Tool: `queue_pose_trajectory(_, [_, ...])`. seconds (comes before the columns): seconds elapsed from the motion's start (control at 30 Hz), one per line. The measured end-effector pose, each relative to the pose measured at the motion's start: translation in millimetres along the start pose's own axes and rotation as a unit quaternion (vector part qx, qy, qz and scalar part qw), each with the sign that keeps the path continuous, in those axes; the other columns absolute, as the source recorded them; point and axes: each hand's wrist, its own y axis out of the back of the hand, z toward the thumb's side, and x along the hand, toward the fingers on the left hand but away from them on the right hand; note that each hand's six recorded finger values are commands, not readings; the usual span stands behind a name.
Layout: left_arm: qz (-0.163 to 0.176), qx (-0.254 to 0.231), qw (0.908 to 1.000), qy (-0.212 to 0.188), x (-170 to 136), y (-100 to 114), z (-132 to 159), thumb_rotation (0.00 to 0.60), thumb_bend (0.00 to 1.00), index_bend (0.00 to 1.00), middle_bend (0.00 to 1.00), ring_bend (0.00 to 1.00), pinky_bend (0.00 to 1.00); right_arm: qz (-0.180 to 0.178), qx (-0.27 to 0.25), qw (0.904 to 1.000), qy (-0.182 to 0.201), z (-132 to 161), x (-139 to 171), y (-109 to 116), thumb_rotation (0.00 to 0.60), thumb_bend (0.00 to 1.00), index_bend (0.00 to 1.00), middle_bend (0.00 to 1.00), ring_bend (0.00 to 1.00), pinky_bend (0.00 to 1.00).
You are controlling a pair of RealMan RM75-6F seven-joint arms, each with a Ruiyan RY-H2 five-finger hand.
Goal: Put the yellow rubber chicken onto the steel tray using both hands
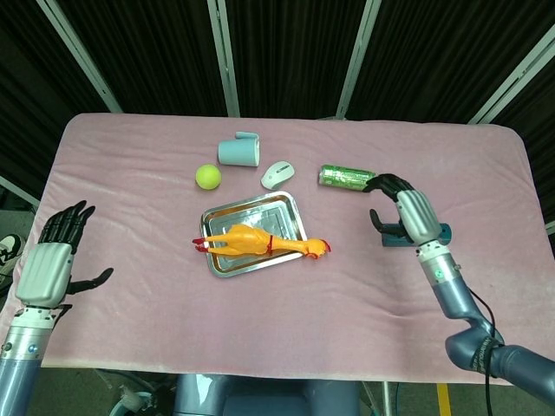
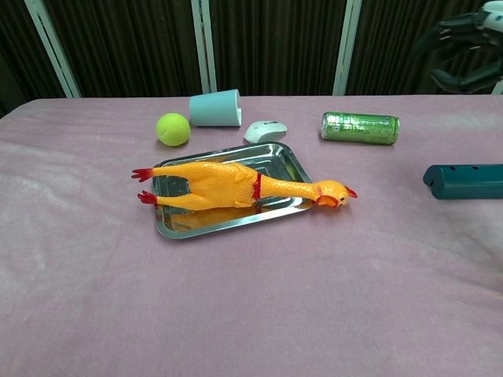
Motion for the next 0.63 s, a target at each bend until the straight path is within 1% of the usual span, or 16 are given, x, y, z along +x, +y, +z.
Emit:
queue_pose_trajectory(0.1, [0.018,0.015,0.9996,0.015,-7,5,-10,0.6,0.15,0.03,0.0,0.0,0.03,-0.017,0.055,0.9983,-0.007,-12,26,12,0.6,0.5,0.29,0.27,0.15,0.18])
queue_pose_trajectory(0.23, [0.031,0.032,0.9985,0.031,-20,8,-21,0.6,0.15,0.03,0.0,0.0,0.02,-0.027,0.123,0.9915,-0.032,-30,70,24,0.6,0.5,0.2,0.24,0.1,0.12])
queue_pose_trajectory(0.33, [0.034,0.041,0.9978,0.038,-31,9,-27,0.6,0.15,0.03,0.0,0.0,0.02,-0.024,0.148,0.9869,-0.058,-41,105,29,0.6,0.5,0.16,0.22,0.08,0.1])
queue_pose_trajectory(0.47, [0.028,0.046,0.9975,0.047,-45,5,-34,0.6,0.15,0.03,0.0,0.0,0.01,-0.02,0.154,0.9838,-0.089,-47,143,33,0.6,0.5,0.11,0.19,0.06,0.09])
queue_pose_trajectory(0.63, [0.006,0.058,0.9966,0.059,-63,-4,-41,0.6,0.15,0.03,0.0,0.0,0.01,-0.018,0.149,0.9821,-0.113,-46,178,35,0.6,0.5,0.09,0.19,0.06,0.09])
